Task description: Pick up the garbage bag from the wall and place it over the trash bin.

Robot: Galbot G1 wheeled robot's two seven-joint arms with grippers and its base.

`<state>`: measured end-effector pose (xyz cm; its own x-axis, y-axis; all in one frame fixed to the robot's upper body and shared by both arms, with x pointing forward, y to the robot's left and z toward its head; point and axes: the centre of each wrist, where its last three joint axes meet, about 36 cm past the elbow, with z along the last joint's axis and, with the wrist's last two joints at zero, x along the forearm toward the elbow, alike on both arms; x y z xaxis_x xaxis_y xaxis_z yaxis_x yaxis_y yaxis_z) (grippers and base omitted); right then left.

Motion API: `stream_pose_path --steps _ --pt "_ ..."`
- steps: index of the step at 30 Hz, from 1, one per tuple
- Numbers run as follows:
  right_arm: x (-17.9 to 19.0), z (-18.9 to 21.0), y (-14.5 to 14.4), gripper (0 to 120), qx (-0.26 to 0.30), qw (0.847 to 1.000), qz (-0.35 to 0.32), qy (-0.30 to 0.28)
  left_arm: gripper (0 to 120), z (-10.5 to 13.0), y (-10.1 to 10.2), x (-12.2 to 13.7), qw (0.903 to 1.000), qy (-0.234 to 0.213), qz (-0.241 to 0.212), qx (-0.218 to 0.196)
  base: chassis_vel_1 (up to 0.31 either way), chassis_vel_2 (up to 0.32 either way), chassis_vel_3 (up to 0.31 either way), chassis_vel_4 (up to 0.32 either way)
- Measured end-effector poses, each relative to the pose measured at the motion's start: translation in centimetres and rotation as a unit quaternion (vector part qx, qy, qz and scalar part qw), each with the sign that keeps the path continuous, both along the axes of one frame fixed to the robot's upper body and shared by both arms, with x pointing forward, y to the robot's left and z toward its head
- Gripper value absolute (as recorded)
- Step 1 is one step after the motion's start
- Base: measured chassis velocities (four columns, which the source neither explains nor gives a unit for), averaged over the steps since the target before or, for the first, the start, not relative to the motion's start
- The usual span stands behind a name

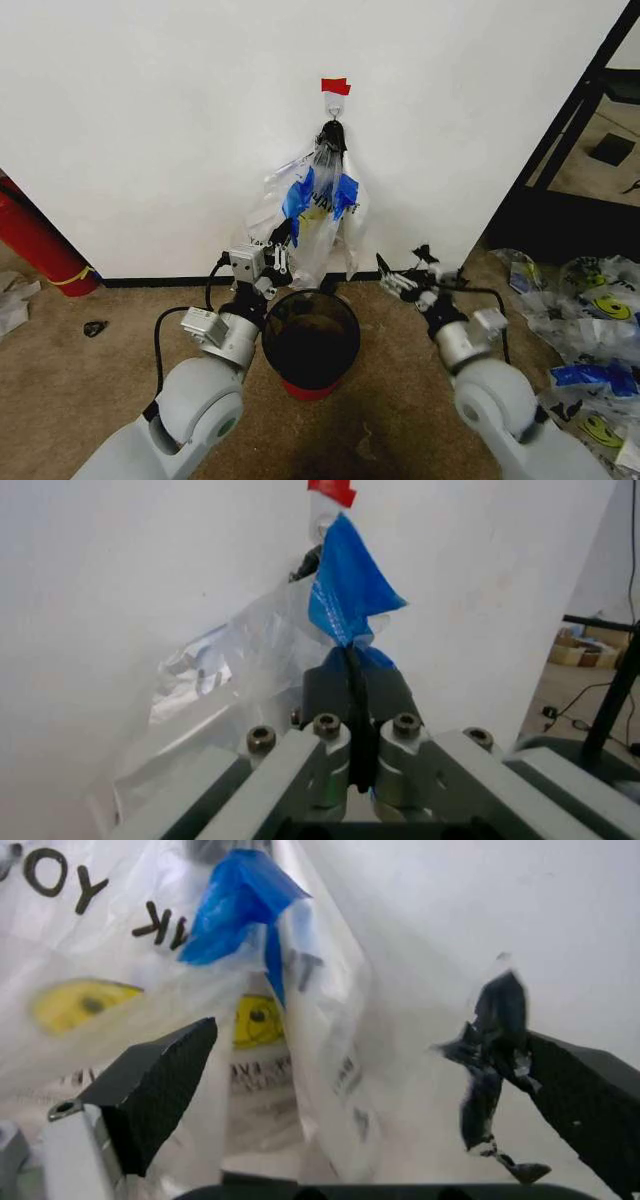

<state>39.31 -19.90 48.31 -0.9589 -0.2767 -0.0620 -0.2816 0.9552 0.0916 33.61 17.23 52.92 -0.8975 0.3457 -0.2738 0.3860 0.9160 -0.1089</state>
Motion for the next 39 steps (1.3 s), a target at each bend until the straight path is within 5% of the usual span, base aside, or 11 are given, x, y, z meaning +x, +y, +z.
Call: stream_pose_path --steps 9,15,28,39 --pt "4.3 1.1 3.5 100 -0.015 1.0 -0.01 -0.006 0 0.1 -0.1 -0.4 1.0 0.004 -0.002 -0.005 0.0 0.0 0.0 0.0" --pt "6.5 2.8 5.2 100 0.022 1.0 -0.005 -0.004 0 0.0 -0.4 -0.4 1.0 0.006 -0.003 -0.006 0.0 0.0 0.0 0.0" --pt "4.0 2.5 3.7 100 0.039 0.999 0.034 0.002 0 -0.6 -0.7 -0.2 0.9999 0.014 -0.004 -0.004 0.0 0.0 0.0 0.0" --pt "7.1 4.8 5.6 100 0.065 0.998 0.018 0.001 0 -0.7 -0.7 0.0 0.9999 0.015 -0.006 -0.001 0.0 0.0 0.0 0.0"
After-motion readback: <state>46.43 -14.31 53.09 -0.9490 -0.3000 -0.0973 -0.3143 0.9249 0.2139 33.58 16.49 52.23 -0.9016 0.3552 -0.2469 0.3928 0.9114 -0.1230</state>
